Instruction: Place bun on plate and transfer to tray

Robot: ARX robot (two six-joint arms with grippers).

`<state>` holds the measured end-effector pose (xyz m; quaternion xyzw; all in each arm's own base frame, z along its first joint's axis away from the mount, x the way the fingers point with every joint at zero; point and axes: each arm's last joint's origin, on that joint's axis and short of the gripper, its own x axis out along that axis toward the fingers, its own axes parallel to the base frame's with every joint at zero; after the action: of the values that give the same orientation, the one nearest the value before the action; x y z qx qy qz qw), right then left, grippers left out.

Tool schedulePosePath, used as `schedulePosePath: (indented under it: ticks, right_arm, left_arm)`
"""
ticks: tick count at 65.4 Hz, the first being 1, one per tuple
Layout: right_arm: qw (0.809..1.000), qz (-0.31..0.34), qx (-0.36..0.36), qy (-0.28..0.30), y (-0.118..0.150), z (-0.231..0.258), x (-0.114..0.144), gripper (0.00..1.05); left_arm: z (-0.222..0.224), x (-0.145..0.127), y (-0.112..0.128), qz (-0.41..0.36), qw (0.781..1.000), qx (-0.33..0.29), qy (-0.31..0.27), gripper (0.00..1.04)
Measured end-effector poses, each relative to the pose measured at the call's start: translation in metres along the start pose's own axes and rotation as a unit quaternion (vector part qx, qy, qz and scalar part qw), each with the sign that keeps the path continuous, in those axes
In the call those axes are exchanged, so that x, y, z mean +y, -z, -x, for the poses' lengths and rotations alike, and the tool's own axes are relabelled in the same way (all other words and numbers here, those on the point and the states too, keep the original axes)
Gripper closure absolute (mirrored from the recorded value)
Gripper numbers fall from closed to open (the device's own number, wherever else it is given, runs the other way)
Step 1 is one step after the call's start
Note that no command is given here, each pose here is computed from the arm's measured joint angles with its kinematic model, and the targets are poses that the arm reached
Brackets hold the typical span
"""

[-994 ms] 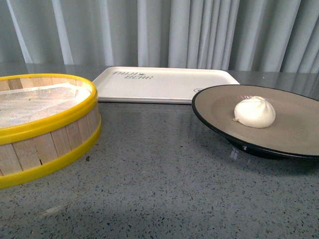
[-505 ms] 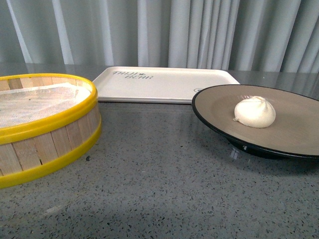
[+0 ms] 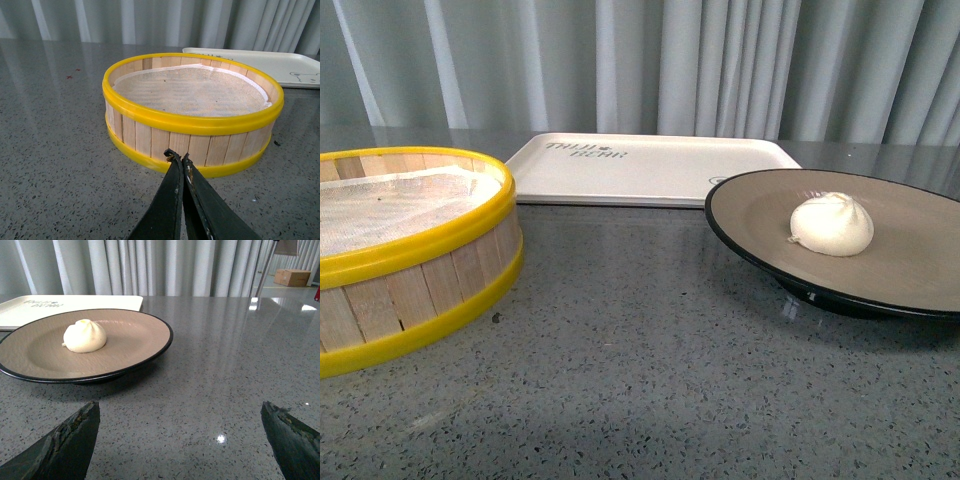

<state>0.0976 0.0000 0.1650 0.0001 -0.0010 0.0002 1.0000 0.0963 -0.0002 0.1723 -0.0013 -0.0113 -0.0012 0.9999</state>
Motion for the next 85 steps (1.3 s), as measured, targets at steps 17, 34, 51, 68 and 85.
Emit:
schedulePosePath:
  ticks: [17,34,51,68,85]
  right_arm:
    - [1.0,0.0,0.0,0.0,0.0,0.0,0.0,0.08]
    - [1.0,0.0,0.0,0.0,0.0,0.0,0.0,0.08]
    - [0.982,0.179,-0.054,0.007,-0.04,-0.022,-0.011,0.08]
    - [0.999,-0.033,0.027,0.029,-0.088,-0.092,-0.055,0.08]
    - [0.871,-0.457,0.179,-0.005,-0.097,-0.121,-0.064,0.08]
  left_arm:
    - [0.0,0.0,0.0,0.0,1.0,0.0,0.0,0.69]
    - [0.0,0.0,0.0,0.0,1.0,0.0,0.0,0.07]
    - [0.0,0.0,0.0,0.0,1.0,0.0,0.0,0.07]
    - [0.0,0.0,0.0,0.0,1.0,0.0,0.0,0.07]
    - [0.0,0.0,0.0,0.0,1.0,0.0,0.0,0.07]
